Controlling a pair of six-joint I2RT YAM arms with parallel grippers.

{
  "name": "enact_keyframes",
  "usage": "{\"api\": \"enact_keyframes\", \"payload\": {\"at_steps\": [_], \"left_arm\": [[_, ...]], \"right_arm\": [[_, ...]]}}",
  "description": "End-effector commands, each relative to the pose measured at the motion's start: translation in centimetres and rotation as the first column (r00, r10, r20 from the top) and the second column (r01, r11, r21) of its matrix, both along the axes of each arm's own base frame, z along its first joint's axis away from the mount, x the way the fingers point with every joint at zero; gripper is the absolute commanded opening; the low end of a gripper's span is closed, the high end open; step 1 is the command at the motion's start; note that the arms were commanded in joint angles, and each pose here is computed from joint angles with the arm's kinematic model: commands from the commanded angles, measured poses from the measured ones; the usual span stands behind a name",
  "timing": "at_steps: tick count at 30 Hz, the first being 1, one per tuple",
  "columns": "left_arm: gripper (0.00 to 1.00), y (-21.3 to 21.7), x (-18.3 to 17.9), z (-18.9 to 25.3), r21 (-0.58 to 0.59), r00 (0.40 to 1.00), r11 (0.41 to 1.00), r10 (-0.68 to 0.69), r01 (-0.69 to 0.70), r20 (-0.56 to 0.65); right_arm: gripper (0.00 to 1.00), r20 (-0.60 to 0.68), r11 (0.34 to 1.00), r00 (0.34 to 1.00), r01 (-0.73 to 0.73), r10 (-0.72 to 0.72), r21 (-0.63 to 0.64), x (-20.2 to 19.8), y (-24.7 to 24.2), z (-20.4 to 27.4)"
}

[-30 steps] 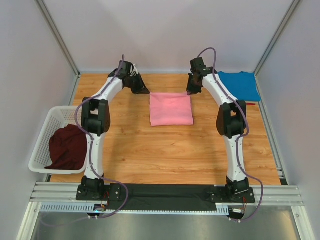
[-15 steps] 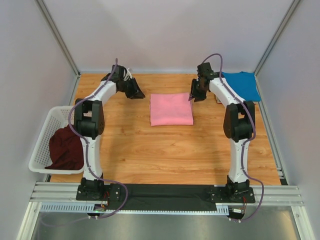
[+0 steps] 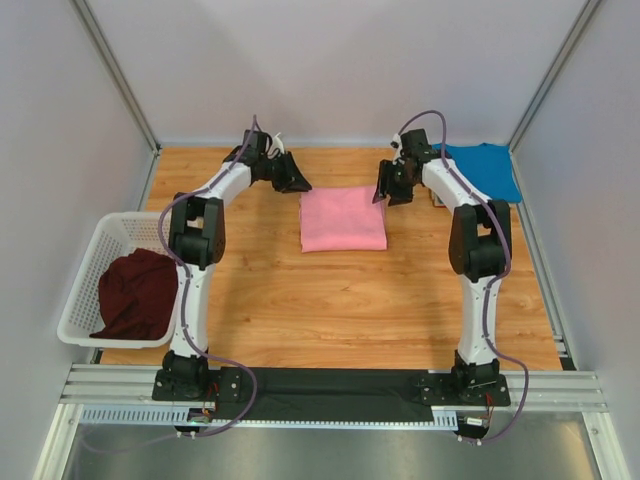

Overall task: Fold and stack the t-shirts
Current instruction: Fold the tshirt

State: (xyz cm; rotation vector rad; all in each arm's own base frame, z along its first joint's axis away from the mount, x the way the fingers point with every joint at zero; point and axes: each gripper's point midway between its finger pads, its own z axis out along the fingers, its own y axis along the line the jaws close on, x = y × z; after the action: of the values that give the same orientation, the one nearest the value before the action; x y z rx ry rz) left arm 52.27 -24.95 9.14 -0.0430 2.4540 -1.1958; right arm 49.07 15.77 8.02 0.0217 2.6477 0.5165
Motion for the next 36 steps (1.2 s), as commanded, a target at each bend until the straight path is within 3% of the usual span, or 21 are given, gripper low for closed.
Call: {"api": "enact_keyframes", "payload": {"at_steps": [1,9,11,18,21,23,24,27,31,35,36], "left_arm": [[0.27,-0.4,2.0,-1.1,-0.036,1.0,0.999,0.002,-0.002,0.013],[0.29,-0.9,5.6,-1.3,-0.104,0.997,0.995,0.01,-0.002,0.071],[0.3,-0.6,6.4,-1.3,-0.124,0.996,0.992,0.031,-0.021,0.083],[0.32,-0.4,7.2,-1.0,-0.202,0.997,0.978,0.058,-0.047,0.05],[0.34,0.2,7.0,1.3,-0.217,0.996,0.975,0.057,-0.04,0.073],[0.35,1.0,6.6,3.4,-0.203,0.993,0.979,0.056,-0.034,0.106],[0.38,2.1,6.9,3.7,-0.187,0.99,0.981,0.078,-0.056,0.114],[0.4,4.2,6.0,5.7,-0.18,0.988,0.98,0.104,-0.083,0.11],[0.4,4.6,2.4,6.7,-0.131,0.992,0.989,0.078,-0.065,0.097],[0.4,2.3,-1.9,8.8,-0.125,0.993,0.992,0.01,0.006,0.119],[0.4,0.8,-3.3,8.6,-0.112,0.991,0.992,-0.038,0.053,0.131]], "right_arm": [[0.53,0.032,0.999,0.999,-0.016,0.014,0.042,2.4,-0.3,-1.7],[0.52,-0.001,0.992,1.0,-0.015,0.016,0.126,4.5,-0.8,-4.9],[0.48,-0.001,0.988,1.0,-0.007,0.008,0.157,4.9,-0.6,-5.0],[0.2,-0.03,0.981,0.998,0.054,-0.049,0.187,5.5,-1.3,-6.3],[0.2,-0.017,0.978,0.998,0.07,-0.068,0.196,6.1,-1.8,-5.4],[0.29,-0.011,0.973,0.995,0.095,-0.095,0.209,6.6,-2.4,-4.2],[0.39,-0.001,0.971,0.994,0.103,-0.105,0.217,6.9,-2.6,-3.5],[0.48,0.021,0.962,0.992,0.115,-0.123,0.248,7.0,-3.0,-0.5],[0.49,0.053,0.96,0.991,0.107,-0.125,0.26,5.8,-3.0,3.3],[0.37,0.057,0.949,0.994,0.073,-0.095,0.305,2.7,-1.9,6.5],[0.29,0.052,0.949,0.996,0.059,-0.078,0.309,2.0,-1.5,6.6]]}}
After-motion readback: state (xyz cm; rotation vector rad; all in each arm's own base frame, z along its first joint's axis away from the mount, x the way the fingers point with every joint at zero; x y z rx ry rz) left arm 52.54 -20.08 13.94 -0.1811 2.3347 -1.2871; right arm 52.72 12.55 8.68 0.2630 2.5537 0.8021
